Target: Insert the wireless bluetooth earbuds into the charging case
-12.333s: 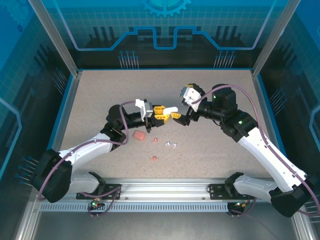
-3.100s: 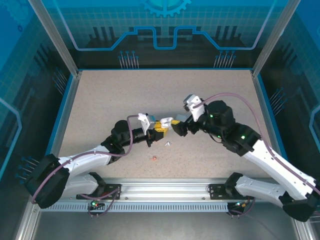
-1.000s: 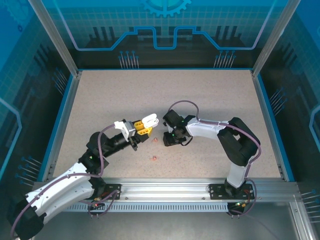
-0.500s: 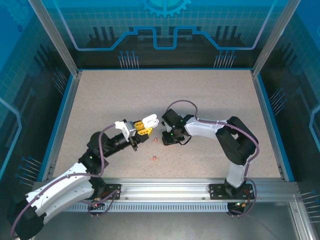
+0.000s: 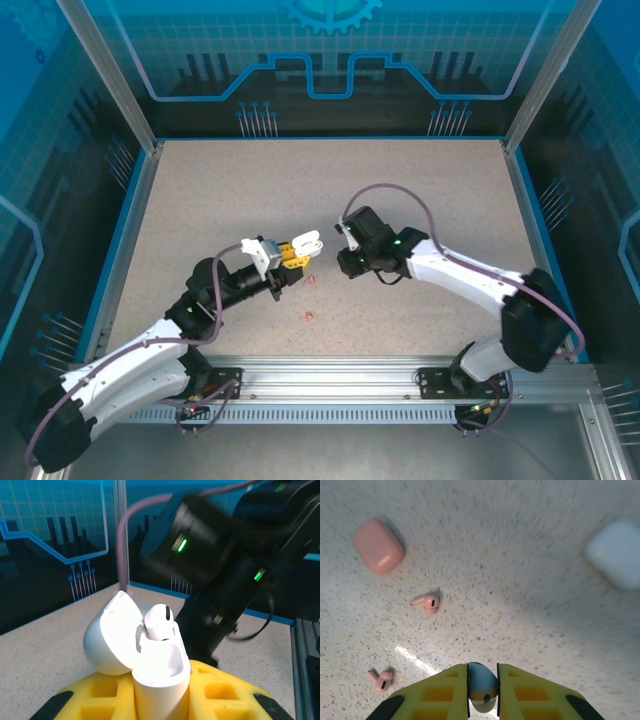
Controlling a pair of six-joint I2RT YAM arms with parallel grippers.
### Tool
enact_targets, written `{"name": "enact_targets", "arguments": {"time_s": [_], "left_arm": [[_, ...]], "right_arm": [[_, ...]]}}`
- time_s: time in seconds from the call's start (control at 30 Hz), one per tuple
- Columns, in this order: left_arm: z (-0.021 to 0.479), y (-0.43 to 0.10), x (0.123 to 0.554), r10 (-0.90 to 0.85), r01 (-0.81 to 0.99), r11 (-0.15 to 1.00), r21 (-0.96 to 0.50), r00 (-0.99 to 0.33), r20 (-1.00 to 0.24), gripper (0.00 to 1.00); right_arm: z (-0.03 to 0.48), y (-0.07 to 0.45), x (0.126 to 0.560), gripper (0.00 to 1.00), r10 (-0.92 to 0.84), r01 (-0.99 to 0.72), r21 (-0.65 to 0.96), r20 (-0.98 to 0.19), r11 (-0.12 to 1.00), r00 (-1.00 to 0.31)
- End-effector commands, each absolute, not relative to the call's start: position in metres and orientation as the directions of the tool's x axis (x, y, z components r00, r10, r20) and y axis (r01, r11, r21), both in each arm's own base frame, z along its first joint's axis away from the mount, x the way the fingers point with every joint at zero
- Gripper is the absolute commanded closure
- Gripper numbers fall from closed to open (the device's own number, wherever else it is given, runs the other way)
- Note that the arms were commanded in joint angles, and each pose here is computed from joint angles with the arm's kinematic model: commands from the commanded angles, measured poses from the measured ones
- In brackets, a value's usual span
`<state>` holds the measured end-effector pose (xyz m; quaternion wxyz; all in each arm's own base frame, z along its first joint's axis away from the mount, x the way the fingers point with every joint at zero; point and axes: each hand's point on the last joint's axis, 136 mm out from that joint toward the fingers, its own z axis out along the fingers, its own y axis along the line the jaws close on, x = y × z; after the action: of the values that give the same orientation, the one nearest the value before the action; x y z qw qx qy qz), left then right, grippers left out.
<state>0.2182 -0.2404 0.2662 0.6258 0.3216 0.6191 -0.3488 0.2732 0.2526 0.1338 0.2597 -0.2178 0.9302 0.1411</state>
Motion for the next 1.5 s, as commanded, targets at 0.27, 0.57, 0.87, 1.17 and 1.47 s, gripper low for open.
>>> {"name": "enact_targets", "arguments": {"time_s": [0.27, 0.57, 0.87, 1.17, 1.47], "left_arm": [[0.269, -0.258, 0.23, -0.042, 0.846, 0.526, -0.087, -0.077, -0.996, 1.0], [0.268, -0.273, 0.238, -0.047, 0.865, 0.489, -0.111, -0.101, -0.994, 1.0], [0.269, -0.278, 0.241, -0.071, 0.87, 0.476, -0.131, -0.11, -0.991, 1.0], [0.27, -0.278, 0.24, -0.076, 0.872, 0.473, -0.128, -0.104, -0.992, 1.0], [0.267, -0.28, 0.24, -0.07, 0.875, 0.467, -0.127, -0.107, -0.992, 1.0]], "right_arm": [[0.267, 0.221, 0.268, 0.83, -0.456, -0.622, -0.214, -0.852, 0.753, -0.259], [0.318, 0.245, 0.243, 0.82, -0.477, -0.687, -0.357, -0.879, 0.633, 0.017], [0.327, 0.276, 0.231, 0.83, -0.506, -0.67, -0.452, -0.853, 0.589, 0.131], [0.313, 0.296, 0.235, 0.83, -0.561, -0.68, -0.491, -0.816, 0.544, 0.14], [0.306, 0.302, 0.238, 0.83, -0.587, -0.682, -0.505, -0.798, 0.53, 0.135]]}}
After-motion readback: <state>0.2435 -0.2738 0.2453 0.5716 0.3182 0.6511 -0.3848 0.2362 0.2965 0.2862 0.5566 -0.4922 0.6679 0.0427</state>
